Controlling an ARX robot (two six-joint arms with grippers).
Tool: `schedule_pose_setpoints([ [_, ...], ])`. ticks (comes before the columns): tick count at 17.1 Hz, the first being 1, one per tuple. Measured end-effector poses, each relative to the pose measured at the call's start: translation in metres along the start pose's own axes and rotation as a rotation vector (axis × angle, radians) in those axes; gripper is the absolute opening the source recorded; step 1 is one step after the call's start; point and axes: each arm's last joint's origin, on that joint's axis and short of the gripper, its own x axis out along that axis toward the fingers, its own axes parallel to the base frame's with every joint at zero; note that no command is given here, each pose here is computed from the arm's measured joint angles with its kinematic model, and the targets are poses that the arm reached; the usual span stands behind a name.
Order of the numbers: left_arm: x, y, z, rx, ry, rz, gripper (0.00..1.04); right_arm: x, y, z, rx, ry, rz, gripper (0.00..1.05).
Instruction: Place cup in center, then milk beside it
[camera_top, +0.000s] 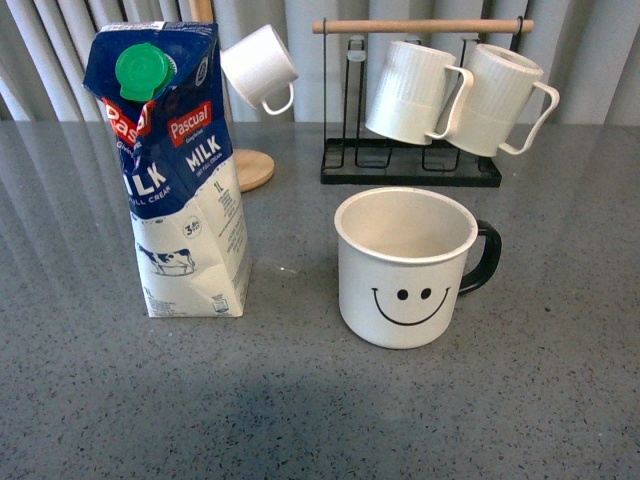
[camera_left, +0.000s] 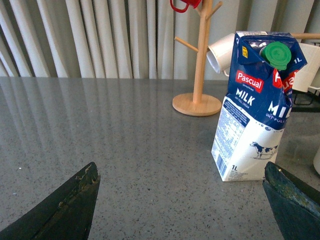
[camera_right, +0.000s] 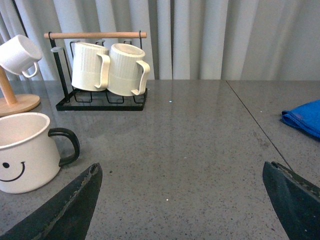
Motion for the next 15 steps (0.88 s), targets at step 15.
schedule_pose_setpoints([
  [15,0.099,-0.067,0.079,-0.009,0.152,-0.21,0.98,0.0,0.0,0.0,-0.002,0.0,0.0,0.98],
])
